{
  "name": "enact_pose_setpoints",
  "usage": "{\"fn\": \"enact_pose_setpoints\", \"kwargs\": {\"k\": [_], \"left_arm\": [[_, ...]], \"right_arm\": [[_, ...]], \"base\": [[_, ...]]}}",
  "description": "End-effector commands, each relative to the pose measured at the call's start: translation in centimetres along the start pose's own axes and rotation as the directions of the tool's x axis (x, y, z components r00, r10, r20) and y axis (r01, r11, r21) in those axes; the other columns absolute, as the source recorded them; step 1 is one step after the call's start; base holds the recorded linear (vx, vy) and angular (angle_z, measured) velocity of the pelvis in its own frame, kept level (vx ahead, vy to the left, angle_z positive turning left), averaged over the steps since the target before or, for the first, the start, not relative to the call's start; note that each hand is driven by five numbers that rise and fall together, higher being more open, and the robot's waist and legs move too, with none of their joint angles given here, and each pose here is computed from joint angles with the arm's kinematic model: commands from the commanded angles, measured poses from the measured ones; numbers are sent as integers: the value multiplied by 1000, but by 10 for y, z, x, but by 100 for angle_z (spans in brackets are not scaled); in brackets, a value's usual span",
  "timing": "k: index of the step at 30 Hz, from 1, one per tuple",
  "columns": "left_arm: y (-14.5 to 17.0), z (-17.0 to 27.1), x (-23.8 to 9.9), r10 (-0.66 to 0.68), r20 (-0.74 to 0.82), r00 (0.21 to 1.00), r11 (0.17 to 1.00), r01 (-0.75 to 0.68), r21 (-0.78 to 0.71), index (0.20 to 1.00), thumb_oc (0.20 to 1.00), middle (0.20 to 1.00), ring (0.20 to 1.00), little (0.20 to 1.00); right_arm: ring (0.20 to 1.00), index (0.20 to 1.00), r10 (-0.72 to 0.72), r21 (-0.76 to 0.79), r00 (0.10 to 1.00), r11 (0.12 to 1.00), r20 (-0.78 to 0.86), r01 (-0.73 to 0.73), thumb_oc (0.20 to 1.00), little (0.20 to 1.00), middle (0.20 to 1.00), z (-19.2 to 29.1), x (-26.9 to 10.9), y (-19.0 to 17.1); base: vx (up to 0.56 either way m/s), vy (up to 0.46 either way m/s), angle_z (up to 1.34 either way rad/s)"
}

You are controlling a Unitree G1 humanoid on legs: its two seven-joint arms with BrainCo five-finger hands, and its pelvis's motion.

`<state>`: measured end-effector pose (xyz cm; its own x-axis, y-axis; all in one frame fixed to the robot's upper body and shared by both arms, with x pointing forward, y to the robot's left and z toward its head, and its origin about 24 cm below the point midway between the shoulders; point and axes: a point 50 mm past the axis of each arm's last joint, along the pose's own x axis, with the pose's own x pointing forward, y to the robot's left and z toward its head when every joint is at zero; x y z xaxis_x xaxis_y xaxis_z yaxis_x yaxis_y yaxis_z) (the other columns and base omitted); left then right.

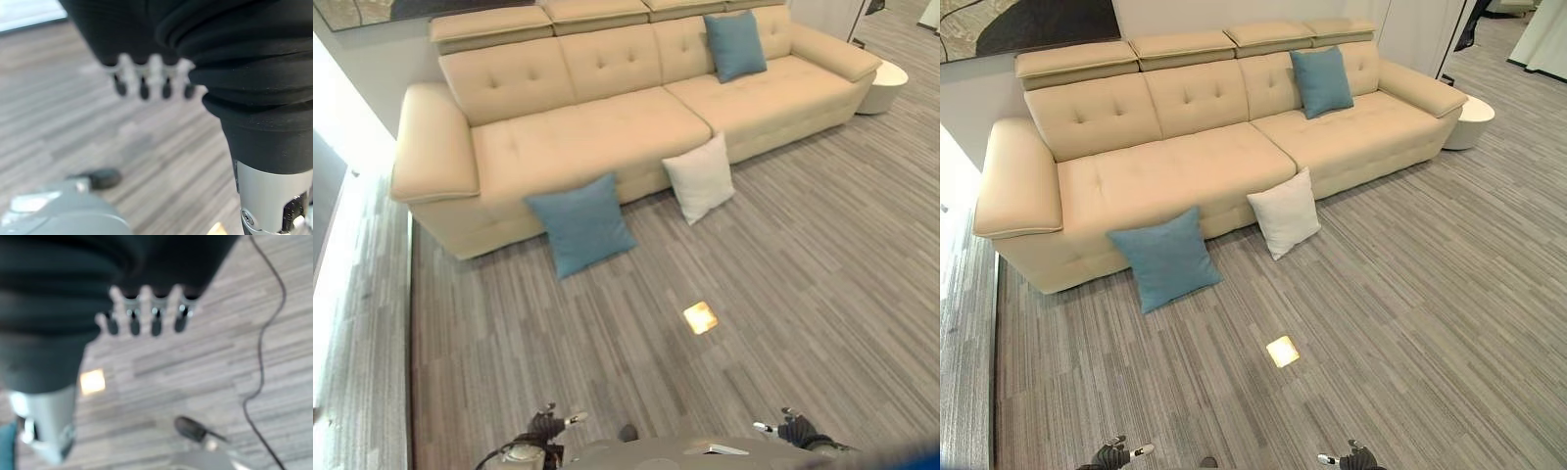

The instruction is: Pick up all the scattered cushions and arrange them neatly on the sofa.

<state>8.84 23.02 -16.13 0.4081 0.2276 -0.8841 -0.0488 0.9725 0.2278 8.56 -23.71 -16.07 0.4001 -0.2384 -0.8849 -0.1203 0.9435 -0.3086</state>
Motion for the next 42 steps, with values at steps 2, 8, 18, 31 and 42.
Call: {"fn": "enact_pose_setpoints", "kwargs": {"k": [2,8,18,31,42], "left_arm": [[2,27,7,6,40,999,1000,-7,26,1000,1000,1000,1000,1000],[0,27,7,3,43,999,1000,-4,25,1000,1000,1000,1000,1000],[-3,31,7,-12,43,999,1000,11,22,1000,1000,1000,1000,1000],[9,32,8,13,45,999,999,-15,35,1000,1000,1000,1000,1000],[3,43,9,-13,74,997,999,10,44,1000,1000,1000,1000,1000]], "right_arm": [[1000,1000,-46,-19,998,999,34,47,1000,1000,1000,15,4,-16],[1000,1000,-47,-21,998,999,35,48,1000,1000,1000,12,3,-16],[1000,1000,-36,-25,998,999,46,37,1000,1000,1000,18,4,-15],[1000,1000,4,-71,992,997,126,5,1000,1000,1000,47,7,-7],[1000,1000,10,-52,994,999,106,-4,1000,1000,1000,39,6,-7]], "base": [[-2,-36,20],[-20,-41,15],[-25,47,51],[81,127,6],[87,-111,30]]}}
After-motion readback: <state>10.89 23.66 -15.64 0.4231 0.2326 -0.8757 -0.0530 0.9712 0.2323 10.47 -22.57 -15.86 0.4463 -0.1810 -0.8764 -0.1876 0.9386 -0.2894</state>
